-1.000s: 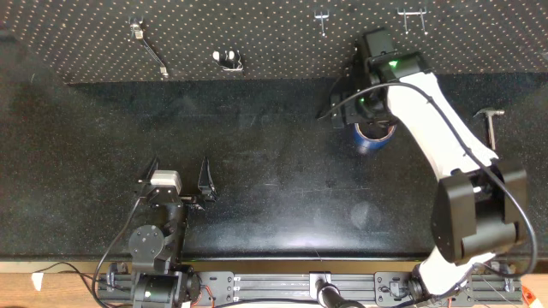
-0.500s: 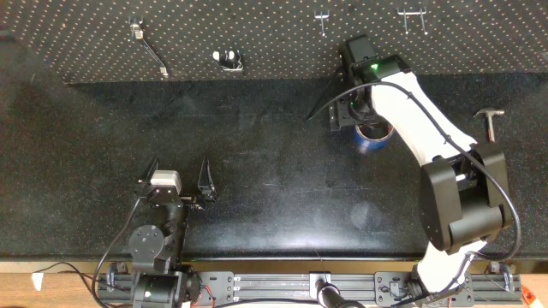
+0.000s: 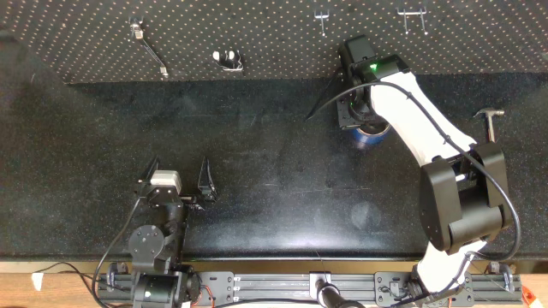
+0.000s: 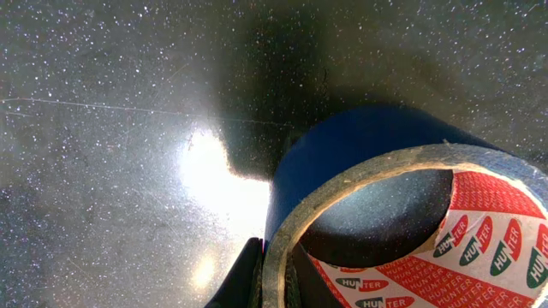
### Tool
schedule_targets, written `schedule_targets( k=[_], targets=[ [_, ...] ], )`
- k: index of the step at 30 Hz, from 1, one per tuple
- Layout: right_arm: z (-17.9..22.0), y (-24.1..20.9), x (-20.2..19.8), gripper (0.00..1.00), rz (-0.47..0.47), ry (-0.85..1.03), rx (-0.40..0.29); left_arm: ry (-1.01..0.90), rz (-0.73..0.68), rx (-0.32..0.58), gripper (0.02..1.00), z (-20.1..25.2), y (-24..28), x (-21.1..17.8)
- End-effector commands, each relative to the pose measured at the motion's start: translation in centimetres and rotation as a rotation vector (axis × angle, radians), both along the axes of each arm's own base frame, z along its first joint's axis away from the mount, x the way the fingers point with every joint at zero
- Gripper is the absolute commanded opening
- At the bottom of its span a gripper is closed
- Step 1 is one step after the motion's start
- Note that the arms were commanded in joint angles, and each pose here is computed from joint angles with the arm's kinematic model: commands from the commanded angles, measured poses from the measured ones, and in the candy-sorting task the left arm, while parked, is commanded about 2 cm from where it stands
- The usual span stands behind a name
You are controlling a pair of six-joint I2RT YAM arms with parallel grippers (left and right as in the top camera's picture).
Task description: Place Tools Onto Pegboard
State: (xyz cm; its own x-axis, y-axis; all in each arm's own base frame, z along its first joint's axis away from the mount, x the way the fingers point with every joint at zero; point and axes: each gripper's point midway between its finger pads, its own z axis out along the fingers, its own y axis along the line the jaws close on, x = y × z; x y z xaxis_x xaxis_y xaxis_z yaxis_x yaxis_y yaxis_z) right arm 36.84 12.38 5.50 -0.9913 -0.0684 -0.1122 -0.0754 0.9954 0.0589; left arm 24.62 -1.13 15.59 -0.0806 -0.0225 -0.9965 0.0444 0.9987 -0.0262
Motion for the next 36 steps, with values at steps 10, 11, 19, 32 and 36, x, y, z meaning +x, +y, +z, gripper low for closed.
schedule_targets(
  k=[10, 11, 19, 32, 36],
  targets=[
    [22.4, 4.9, 0.9, 0.075, 0.095, -0.706, 0.215, 0.000, -0.013, 0.008, 0.996, -0.1, -0.2, -0.1],
    [23.9, 5.1, 0.5, 0.075, 0.099, -0.753, 0.225, 0.000, -0.013, 0.008, 0.996, -0.1, -0.2, -0.1],
    [25.2, 6.6, 0.1, 0.075, 0.122, -0.811, 0.220, 0.000, -0.013, 0.008, 0.996, -0.1, -0.2, -0.1],
    [22.2, 10.6, 5.0, 0.073, 0.178, -0.865, 0.217, 0.000, -0.013, 0.008, 0.996, -0.1, -0.2, -0.1],
    [21.0, 10.6, 5.9, 0.075, 0.166, -0.858, 0.188, 0.000, -0.013, 0.008, 0.996, -0.1, -0.2, -0.1]
  ],
)
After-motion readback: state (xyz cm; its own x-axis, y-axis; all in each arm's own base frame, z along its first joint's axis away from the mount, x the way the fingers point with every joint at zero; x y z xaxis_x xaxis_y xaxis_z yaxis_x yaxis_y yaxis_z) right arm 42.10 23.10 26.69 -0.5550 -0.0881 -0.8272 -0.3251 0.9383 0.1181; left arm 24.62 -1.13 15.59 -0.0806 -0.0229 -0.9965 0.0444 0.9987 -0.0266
